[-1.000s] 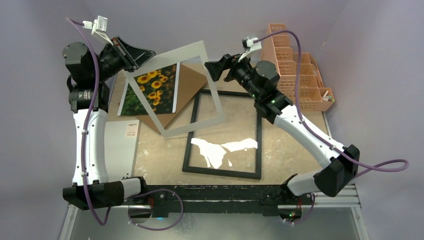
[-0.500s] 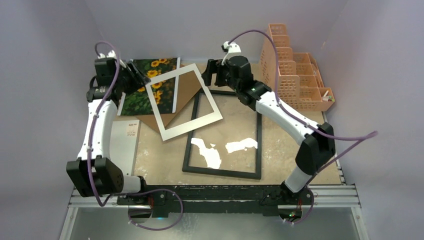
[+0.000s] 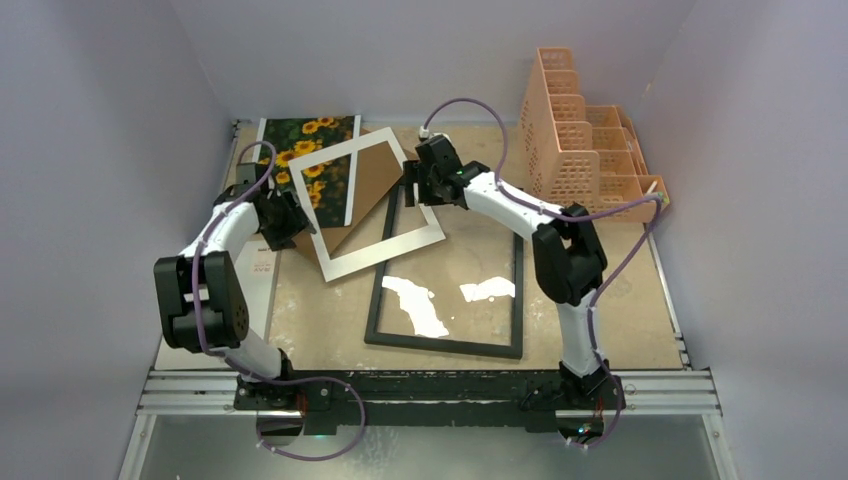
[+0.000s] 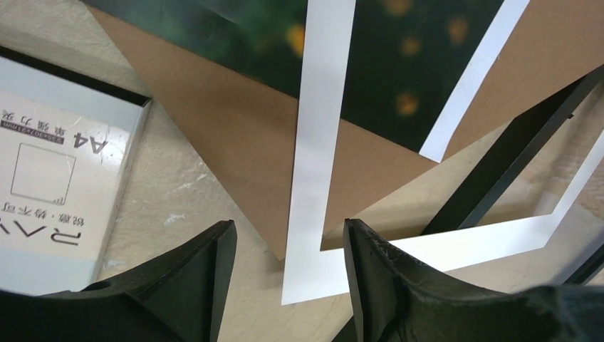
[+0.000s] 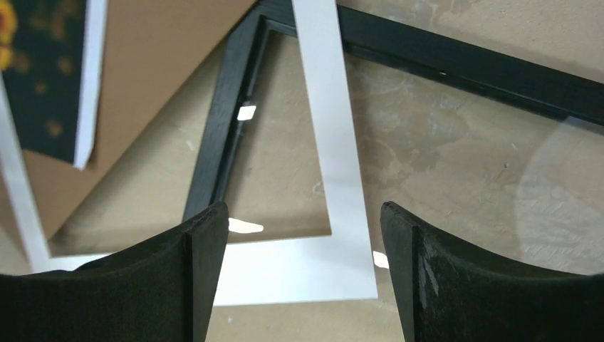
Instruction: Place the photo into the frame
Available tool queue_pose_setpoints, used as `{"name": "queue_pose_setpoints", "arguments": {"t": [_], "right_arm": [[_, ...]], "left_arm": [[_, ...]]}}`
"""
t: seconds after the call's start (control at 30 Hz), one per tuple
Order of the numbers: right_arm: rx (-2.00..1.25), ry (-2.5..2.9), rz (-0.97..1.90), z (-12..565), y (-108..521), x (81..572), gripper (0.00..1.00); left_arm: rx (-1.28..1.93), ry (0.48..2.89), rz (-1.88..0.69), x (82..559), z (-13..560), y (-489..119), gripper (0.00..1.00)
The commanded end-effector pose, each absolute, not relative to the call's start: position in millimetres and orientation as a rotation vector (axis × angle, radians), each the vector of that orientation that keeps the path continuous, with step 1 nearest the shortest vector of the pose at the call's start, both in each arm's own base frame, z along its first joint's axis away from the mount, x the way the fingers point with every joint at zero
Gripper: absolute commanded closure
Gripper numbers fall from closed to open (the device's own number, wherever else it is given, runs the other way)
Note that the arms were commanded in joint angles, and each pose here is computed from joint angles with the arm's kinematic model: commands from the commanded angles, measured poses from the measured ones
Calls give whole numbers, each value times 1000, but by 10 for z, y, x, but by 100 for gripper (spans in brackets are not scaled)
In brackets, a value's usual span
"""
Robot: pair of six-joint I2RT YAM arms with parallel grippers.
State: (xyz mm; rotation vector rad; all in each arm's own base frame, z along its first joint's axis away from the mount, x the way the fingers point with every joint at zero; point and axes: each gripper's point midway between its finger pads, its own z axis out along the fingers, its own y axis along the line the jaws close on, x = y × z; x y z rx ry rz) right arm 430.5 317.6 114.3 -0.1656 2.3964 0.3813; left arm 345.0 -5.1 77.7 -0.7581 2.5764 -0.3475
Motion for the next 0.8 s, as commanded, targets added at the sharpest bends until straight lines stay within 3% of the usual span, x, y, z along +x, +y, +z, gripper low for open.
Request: {"name": "queue_pose_setpoints", "arguments": {"t": [0.0,0.53,0.77], "right_arm": [[-125,2400,288,1151,3131,4454,21],[-196,2446,100,636,3113,4725,33],[-215,2439,51,562,3060,4743,47]], "left_arm": [[-696,2561,-382,3591,692,-73,41],[-670,2588,-424,3742,579,-101,43],[-672,2582,-449,3810,604,-94,43]]}}
